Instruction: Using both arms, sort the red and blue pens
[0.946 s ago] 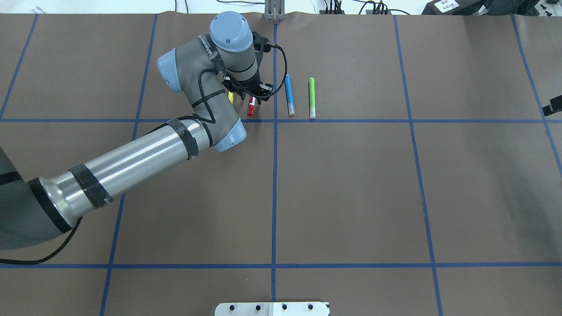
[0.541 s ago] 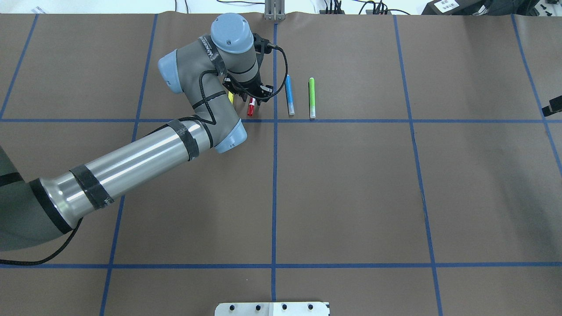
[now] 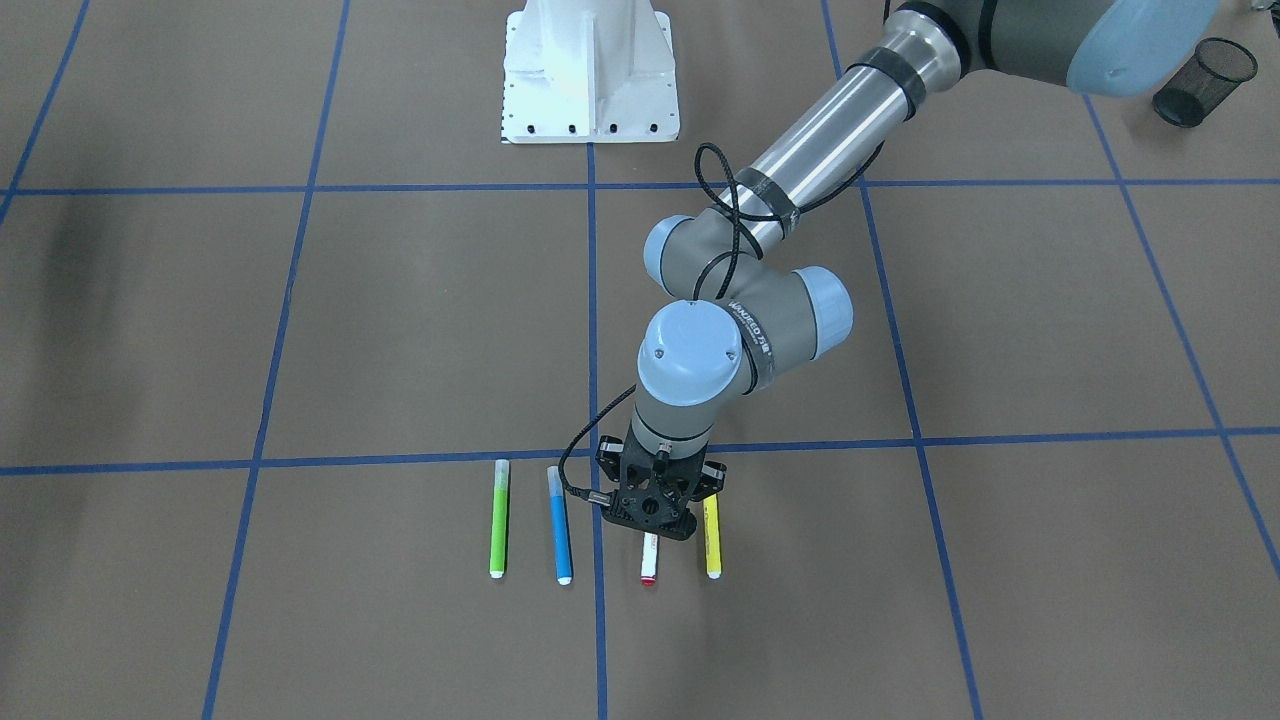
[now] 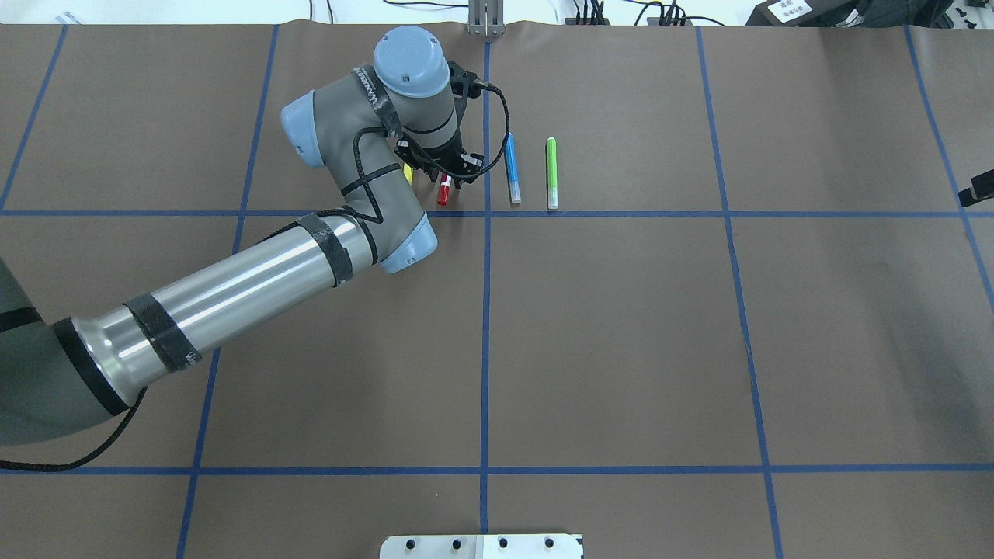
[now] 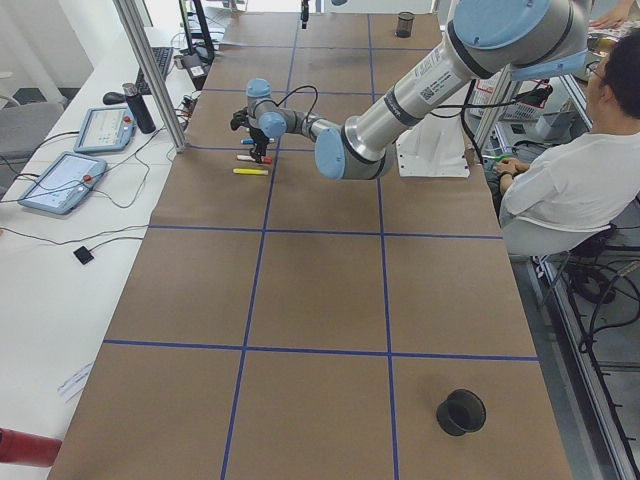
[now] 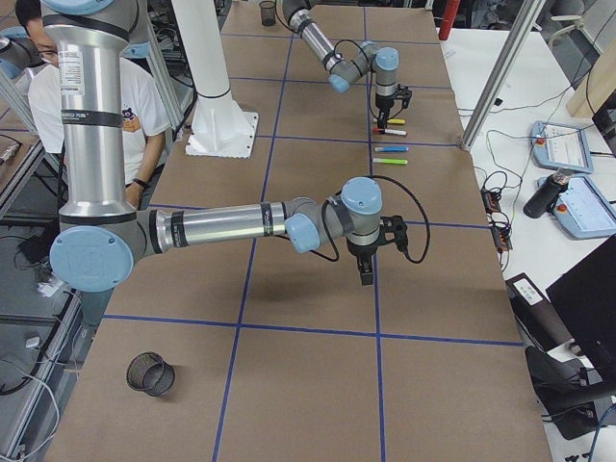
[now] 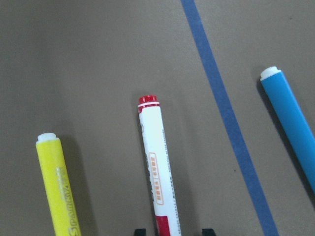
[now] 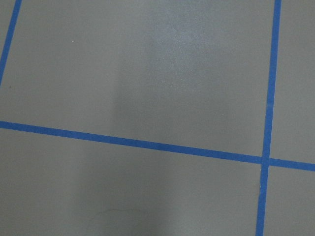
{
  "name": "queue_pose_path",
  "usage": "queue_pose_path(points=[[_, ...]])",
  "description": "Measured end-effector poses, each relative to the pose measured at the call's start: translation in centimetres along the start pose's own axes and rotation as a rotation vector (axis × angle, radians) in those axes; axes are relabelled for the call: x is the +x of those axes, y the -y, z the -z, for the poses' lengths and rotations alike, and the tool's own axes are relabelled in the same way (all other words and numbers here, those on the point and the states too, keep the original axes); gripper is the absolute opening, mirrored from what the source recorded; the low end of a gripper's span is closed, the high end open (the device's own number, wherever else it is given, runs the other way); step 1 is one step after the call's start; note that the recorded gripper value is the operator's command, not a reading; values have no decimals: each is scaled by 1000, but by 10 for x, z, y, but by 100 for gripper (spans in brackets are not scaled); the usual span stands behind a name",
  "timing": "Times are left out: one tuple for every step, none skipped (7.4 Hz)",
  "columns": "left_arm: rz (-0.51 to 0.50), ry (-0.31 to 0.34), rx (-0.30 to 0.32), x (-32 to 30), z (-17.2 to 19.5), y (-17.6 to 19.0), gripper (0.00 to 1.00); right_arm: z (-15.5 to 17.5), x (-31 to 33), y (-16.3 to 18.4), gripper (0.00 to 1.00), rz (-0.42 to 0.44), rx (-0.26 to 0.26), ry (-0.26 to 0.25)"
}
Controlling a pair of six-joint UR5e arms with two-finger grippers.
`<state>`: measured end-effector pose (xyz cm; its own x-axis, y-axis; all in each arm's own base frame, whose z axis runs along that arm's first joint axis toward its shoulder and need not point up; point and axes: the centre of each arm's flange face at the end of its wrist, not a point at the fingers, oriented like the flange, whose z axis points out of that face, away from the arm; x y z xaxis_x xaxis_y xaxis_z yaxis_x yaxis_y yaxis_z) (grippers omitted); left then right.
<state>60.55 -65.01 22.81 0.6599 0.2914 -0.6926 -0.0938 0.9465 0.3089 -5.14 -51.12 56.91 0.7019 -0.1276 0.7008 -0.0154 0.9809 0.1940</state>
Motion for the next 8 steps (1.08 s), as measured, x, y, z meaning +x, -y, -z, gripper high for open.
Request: queue_pose_path(points=[[0,1,-1,0,-1,0,44,0,0,0,100,0,0,0],[0,2,-3,-1,-2,-1,40,0,0,0,100,0,0,0],[1,3,-4,-2,-3,-2,17,0,0,0,100,0,0,0],[2,4,-5,-2,-3,-2,0,0,0,0,100,0,0,0],[3,5,-6,-2,-4,-2,0,0,0,0,100,0,0,0],[7,5,-7,-3,-4,-2,0,0,0,0,100,-1,-1,0],[26,5,-5,-3,-2,-2,0,-1,1,0,100,-2,-2,-1],[62,-3,4,-3,6,2,0,-1,1,0,100,-3,-3,-1]])
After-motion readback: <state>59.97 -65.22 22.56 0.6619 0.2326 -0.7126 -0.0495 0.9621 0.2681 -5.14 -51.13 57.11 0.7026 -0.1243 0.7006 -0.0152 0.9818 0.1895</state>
